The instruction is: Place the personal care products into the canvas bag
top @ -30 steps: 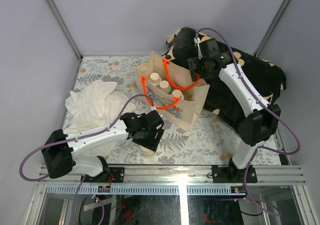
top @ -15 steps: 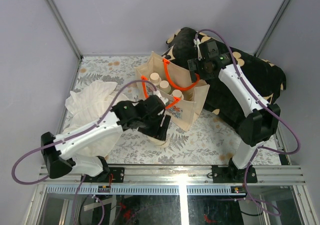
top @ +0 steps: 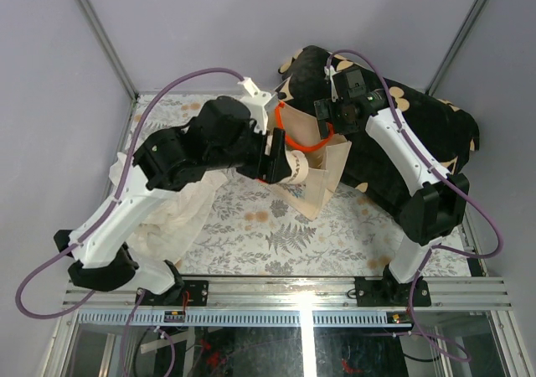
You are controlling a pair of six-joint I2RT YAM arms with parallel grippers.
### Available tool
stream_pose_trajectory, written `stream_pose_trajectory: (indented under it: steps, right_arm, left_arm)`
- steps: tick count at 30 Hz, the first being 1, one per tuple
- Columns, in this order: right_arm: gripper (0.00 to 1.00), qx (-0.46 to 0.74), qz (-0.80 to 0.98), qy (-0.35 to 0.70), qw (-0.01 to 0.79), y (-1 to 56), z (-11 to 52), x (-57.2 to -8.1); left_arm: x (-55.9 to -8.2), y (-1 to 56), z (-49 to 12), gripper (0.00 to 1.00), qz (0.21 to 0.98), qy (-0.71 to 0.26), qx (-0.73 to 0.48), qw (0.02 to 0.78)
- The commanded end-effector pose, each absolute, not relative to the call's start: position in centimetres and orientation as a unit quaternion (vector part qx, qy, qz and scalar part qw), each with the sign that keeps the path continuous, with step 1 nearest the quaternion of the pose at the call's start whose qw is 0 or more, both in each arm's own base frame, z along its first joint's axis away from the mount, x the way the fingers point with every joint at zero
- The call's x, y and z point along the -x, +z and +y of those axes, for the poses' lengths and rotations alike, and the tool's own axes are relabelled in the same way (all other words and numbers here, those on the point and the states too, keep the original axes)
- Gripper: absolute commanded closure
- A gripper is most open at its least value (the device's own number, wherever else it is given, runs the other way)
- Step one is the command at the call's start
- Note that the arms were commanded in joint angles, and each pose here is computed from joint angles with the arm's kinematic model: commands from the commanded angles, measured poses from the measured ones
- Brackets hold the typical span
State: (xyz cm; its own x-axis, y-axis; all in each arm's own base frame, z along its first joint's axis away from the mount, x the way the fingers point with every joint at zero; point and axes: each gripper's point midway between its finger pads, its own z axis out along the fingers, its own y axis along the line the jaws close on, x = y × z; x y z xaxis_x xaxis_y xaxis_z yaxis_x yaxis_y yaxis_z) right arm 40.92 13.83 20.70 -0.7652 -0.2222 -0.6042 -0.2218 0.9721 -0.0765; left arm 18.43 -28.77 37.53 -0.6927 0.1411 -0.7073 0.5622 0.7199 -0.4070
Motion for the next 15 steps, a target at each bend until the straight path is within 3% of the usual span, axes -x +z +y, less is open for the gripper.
stream_pose_trajectory:
  steps: [1, 15]
  right_arm:
    - [0.0, 0.106, 0.933, -0.006, 0.343, 22.4, 13.2, -40.7]
    - [0.01, 0.083, 0.93, -0.038, 0.355, 24.3, 11.3, -39.4]
  left_arm:
    - [-22.7, 42.8, -30.4, 1.0, 0.805, -0.314, -0.223, 0.451]
    - [-32.4, 40.6, -31.9, 1.0, 0.8, -0.154, -0.227, 0.533]
